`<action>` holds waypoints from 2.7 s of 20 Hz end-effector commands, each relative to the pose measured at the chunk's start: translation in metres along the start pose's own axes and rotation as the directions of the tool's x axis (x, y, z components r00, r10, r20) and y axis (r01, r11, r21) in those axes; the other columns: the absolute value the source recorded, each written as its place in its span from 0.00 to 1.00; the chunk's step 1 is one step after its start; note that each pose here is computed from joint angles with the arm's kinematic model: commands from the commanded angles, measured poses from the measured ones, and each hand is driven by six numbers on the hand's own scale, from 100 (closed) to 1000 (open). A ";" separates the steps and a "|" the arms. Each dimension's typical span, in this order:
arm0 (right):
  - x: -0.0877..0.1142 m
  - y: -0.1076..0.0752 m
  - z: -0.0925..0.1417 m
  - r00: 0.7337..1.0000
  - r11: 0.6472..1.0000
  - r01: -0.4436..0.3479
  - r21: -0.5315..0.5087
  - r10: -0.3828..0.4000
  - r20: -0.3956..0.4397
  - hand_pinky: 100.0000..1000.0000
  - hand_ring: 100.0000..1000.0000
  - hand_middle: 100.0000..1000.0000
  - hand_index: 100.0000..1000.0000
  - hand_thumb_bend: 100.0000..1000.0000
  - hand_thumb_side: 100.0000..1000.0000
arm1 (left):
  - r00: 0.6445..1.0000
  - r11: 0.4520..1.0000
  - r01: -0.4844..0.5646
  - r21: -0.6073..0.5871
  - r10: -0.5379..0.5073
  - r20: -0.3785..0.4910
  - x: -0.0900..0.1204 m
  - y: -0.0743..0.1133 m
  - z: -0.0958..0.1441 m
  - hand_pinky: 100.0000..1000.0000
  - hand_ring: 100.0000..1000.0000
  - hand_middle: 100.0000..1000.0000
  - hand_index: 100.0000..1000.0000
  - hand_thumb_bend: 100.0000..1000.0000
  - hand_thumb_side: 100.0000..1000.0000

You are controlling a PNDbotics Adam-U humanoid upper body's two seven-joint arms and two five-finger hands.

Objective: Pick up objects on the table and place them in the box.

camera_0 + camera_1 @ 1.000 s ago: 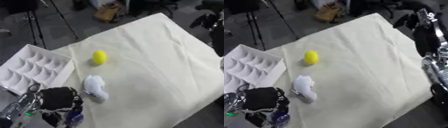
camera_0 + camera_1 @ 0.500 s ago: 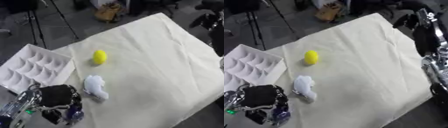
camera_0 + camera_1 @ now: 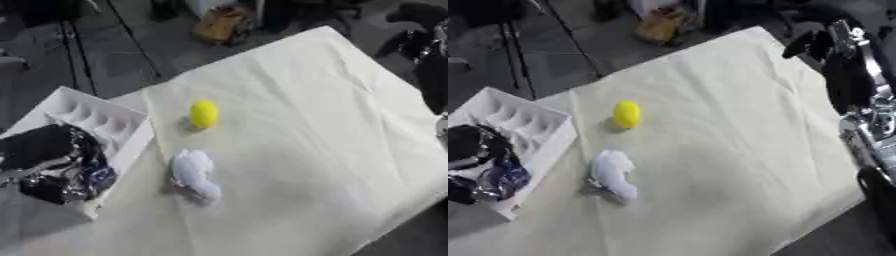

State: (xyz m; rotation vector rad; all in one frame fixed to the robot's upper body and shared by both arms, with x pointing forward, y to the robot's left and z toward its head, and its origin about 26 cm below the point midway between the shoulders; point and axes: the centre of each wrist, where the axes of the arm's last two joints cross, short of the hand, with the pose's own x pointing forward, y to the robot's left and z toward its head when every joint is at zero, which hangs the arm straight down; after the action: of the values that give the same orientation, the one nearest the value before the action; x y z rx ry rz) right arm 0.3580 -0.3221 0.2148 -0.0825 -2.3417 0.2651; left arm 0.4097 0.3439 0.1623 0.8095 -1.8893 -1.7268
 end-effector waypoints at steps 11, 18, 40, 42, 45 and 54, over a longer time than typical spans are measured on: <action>0.007 -0.004 -0.005 1.000 1.000 -0.020 0.015 0.020 0.023 0.49 0.44 0.67 0.78 0.00 0.80 | 0.929 0.978 0.014 0.206 0.064 -0.365 -0.030 -0.016 -0.009 0.76 0.75 0.82 0.84 0.38 0.61; 0.006 -0.003 -0.004 1.000 1.000 -0.019 0.016 0.019 0.018 0.48 0.44 0.67 0.78 0.00 0.80 | 0.902 0.949 0.065 0.309 0.077 -0.425 -0.034 -0.012 -0.010 0.96 0.94 1.00 0.96 0.49 0.91; 0.005 -0.012 0.001 0.999 0.999 -0.048 -0.021 0.048 0.014 0.48 0.44 0.67 0.78 0.00 0.80 | 0.787 -0.054 -0.487 0.872 0.406 0.465 0.072 0.106 0.039 0.68 0.71 0.81 0.81 0.35 0.87; 0.004 -0.013 0.001 0.999 0.998 -0.051 -0.024 0.051 0.012 0.48 0.44 0.67 0.78 0.00 0.80 | 0.768 -0.024 -0.538 0.843 0.398 0.501 0.085 0.104 0.052 0.68 0.71 0.80 0.80 0.34 0.86; 0.005 -0.014 0.002 0.998 0.998 -0.056 -0.028 0.056 0.012 0.48 0.44 0.67 0.78 0.00 0.80 | 0.764 0.030 -0.554 0.832 0.414 0.494 0.090 0.082 0.068 0.68 0.70 0.80 0.79 0.30 0.90; 0.004 -0.016 0.003 0.998 0.997 -0.069 -0.034 0.069 0.006 0.48 0.44 0.67 0.78 0.00 0.80 | 0.665 0.034 -0.515 0.856 0.646 0.375 0.106 0.014 0.094 0.65 0.67 0.80 0.80 0.14 1.00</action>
State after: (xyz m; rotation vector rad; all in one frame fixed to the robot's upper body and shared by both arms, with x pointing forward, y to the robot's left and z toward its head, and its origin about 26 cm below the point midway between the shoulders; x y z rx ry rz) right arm 0.3542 -0.3317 0.2076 -0.1401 -2.3302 0.2403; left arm 0.2699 0.3385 0.1538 0.2439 -2.5256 0.1363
